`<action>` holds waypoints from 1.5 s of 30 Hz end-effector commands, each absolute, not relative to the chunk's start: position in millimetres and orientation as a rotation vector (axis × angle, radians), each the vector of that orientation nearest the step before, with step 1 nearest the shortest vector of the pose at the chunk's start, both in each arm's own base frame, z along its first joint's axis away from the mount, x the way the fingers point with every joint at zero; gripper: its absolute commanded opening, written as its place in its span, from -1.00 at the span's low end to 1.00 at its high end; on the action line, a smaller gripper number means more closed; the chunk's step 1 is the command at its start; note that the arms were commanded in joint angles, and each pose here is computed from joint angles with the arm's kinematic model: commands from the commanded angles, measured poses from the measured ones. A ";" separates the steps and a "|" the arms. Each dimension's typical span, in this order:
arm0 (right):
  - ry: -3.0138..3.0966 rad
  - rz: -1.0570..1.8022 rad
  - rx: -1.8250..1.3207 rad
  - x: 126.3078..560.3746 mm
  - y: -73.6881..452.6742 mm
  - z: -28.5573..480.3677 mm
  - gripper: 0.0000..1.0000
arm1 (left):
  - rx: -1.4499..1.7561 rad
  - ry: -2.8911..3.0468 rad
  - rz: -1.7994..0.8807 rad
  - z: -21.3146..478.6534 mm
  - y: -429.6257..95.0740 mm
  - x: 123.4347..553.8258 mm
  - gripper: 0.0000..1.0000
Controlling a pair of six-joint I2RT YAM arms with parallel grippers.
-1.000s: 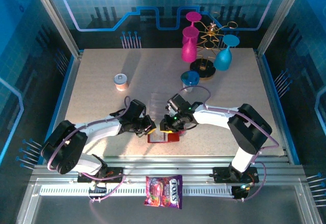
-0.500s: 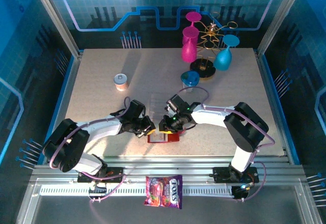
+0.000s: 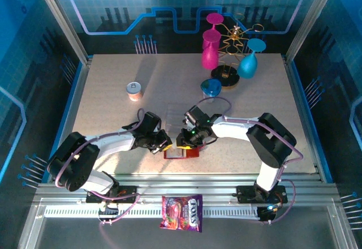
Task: Take the credit cards out of the card holder
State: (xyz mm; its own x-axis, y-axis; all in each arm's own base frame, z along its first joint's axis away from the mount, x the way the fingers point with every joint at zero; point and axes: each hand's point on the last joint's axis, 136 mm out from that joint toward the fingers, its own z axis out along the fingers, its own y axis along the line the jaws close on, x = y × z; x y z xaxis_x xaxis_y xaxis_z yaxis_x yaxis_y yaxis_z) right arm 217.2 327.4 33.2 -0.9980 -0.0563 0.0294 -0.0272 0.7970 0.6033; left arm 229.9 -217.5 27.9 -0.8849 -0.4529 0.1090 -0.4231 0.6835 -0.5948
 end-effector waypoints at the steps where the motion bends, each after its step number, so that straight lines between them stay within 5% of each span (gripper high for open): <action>1: -2.927 -0.976 0.088 216.8 333.6 35.0 -0.39 | -0.737 2.850 -1.001 27.7 -216.1 226.7 -0.76; 25: -2.941 -1.017 0.098 220.6 335.4 46.1 -0.47 | -0.734 2.841 -1.006 33.6 -215.7 228.9 -0.78; 40: -2.954 -0.933 0.078 216.5 324.3 31.4 -0.35 | -0.740 2.850 -1.000 31.0 -214.4 226.3 -0.77; 45: -2.953 -0.971 0.092 218.1 327.9 36.7 -0.51 | -0.740 2.847 -1.000 31.1 -214.1 226.9 -0.77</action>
